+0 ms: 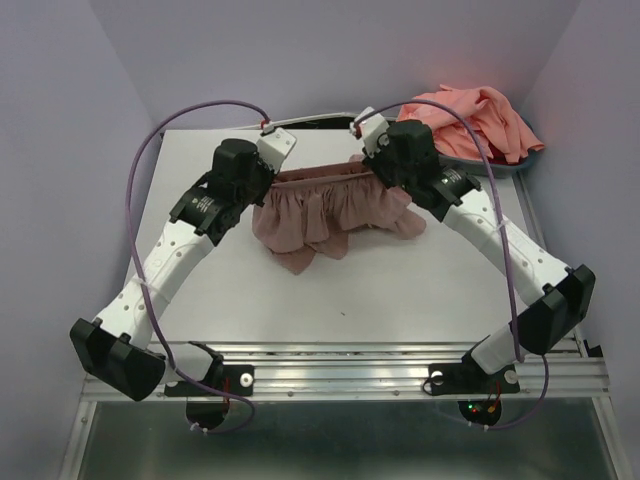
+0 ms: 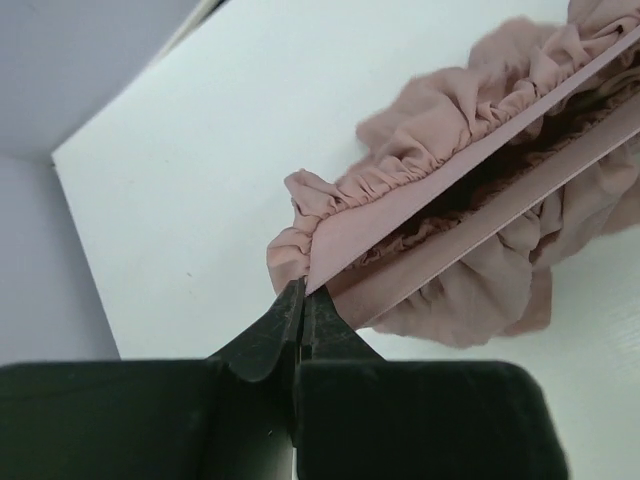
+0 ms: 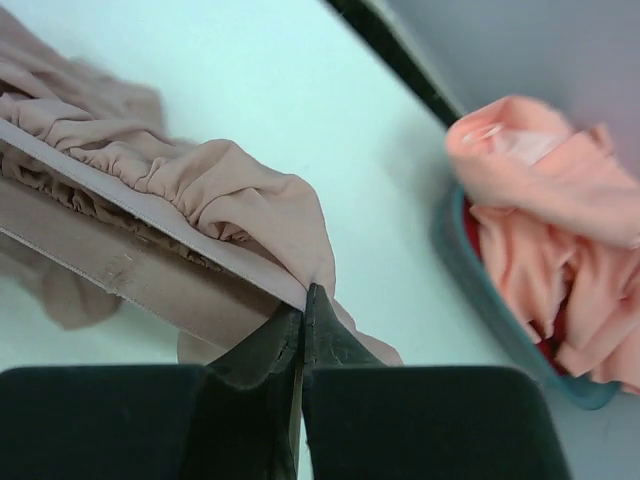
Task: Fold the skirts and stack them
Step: Flatten the skirt out
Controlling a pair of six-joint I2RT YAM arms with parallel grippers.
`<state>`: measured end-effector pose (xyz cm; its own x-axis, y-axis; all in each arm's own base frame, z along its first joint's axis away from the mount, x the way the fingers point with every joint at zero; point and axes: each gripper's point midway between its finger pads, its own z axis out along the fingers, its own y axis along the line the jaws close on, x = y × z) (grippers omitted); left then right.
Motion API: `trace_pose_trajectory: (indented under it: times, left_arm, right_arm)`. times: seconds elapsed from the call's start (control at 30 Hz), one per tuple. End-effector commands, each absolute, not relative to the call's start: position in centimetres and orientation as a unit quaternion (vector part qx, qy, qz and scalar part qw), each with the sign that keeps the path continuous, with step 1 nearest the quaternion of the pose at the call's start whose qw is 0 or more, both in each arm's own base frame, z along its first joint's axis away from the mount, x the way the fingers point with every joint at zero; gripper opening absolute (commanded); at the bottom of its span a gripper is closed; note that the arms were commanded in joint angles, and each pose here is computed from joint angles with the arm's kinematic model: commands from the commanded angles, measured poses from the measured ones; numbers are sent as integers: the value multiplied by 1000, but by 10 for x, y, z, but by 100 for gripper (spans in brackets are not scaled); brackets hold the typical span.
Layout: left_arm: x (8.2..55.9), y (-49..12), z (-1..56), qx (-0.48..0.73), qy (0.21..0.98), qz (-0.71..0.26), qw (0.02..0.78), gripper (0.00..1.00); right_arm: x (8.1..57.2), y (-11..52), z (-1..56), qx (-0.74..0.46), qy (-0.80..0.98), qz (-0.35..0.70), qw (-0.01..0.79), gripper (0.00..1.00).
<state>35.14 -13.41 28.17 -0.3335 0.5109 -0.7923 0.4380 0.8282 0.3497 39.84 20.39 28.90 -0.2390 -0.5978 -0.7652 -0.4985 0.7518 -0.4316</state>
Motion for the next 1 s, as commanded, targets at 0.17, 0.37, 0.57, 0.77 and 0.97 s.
trace_pose_trajectory:
  times: [0.17, 0.37, 0.57, 0.77, 0.97]
  left_arm:
    - [348, -108, 356, 233, 796, 60, 556, 0]
    - [333, -113, 324, 257, 812, 35, 523, 0]
    - [310, -109, 316, 259, 819, 12, 511, 0]
    - [342, -101, 330, 230, 814, 37, 531, 0]
    - [425, -89, 348, 188, 808, 68, 554, 0]
  right_arm:
    - [411, 174, 371, -312, 764, -97, 556, 1]
    - [395, 171, 328, -332, 788, -86, 512, 1]
    - [378, 172, 306, -347, 810, -60, 469, 1]
    - [421, 184, 322, -332, 794, -83, 504, 1]
    - [524, 171, 325, -281, 793, -107, 530, 1]
